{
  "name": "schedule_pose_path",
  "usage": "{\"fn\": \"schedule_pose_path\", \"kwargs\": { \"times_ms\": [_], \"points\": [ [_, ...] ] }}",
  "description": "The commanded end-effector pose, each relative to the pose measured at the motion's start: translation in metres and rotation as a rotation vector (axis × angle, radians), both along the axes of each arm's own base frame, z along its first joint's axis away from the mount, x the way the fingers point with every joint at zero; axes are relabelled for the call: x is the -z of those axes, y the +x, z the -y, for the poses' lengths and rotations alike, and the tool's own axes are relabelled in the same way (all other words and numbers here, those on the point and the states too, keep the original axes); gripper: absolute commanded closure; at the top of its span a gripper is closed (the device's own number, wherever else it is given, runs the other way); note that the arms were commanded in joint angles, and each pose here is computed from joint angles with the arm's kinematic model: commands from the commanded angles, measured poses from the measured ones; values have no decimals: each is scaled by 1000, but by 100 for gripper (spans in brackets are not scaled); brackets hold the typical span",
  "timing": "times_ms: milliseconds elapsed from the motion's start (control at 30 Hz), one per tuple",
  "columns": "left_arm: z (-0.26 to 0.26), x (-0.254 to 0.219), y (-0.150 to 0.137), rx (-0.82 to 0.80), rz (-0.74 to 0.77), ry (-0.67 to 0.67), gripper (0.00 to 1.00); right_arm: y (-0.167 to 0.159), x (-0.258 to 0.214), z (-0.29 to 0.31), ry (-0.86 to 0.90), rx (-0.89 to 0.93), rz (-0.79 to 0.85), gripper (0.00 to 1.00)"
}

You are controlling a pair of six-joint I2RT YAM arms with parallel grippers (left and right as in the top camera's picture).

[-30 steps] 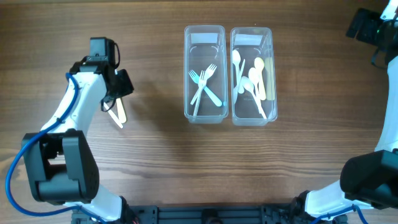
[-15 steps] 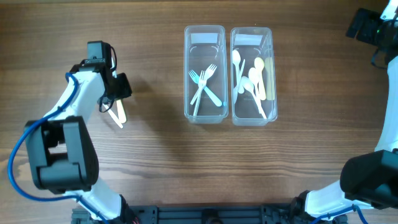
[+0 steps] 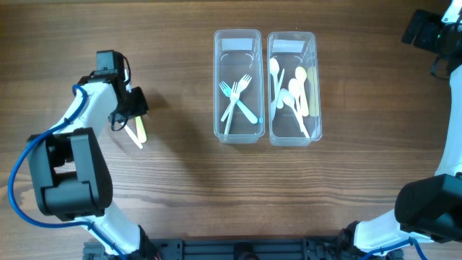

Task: Pack container
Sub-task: 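Move the left gripper to the yellow fork and grasp it, then place the yellow fork into the left container and release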

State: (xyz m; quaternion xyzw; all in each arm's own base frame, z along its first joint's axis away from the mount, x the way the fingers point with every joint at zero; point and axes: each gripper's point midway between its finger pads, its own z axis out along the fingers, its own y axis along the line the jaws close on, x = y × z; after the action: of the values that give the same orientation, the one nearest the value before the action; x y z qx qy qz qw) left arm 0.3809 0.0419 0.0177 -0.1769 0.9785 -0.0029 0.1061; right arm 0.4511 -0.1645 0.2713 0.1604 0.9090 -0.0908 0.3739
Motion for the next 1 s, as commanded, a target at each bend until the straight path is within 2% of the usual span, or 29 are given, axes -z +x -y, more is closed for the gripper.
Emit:
{"fn": "schedule_pose_path", "kwargs": {
  "times_ms": [0, 100, 200, 633, 667, 767, 800, 967],
  "points": [
    [-2, 7, -4, 24, -18, -5, 72, 2, 7, -3, 10, -6, -11, 0],
    [6, 7, -1, 76, -3, -42, 71, 2, 7, -3, 10, -6, -11, 0],
    [7, 7, -1, 77, -4, -46, 69, 2, 7, -3, 10, -6, -11, 0],
    [8, 35, -11, 75, -80, -57, 69, 2, 7, -3, 10, -6, -11, 0],
    [8, 36, -12, 75, -83, -58, 71, 2, 7, -3, 10, -6, -11, 0],
    [8, 36, -10, 75, -77, -60, 93, 2, 7, -3, 10, -6, -11, 0],
    [10, 36, -10, 76, -75, -68, 96, 2, 7, -3, 10, -6, -11, 0],
    [15, 23, -7, 74, -47, -96, 96, 2, 7, -3, 10, -6, -11, 0]
  ]
}}
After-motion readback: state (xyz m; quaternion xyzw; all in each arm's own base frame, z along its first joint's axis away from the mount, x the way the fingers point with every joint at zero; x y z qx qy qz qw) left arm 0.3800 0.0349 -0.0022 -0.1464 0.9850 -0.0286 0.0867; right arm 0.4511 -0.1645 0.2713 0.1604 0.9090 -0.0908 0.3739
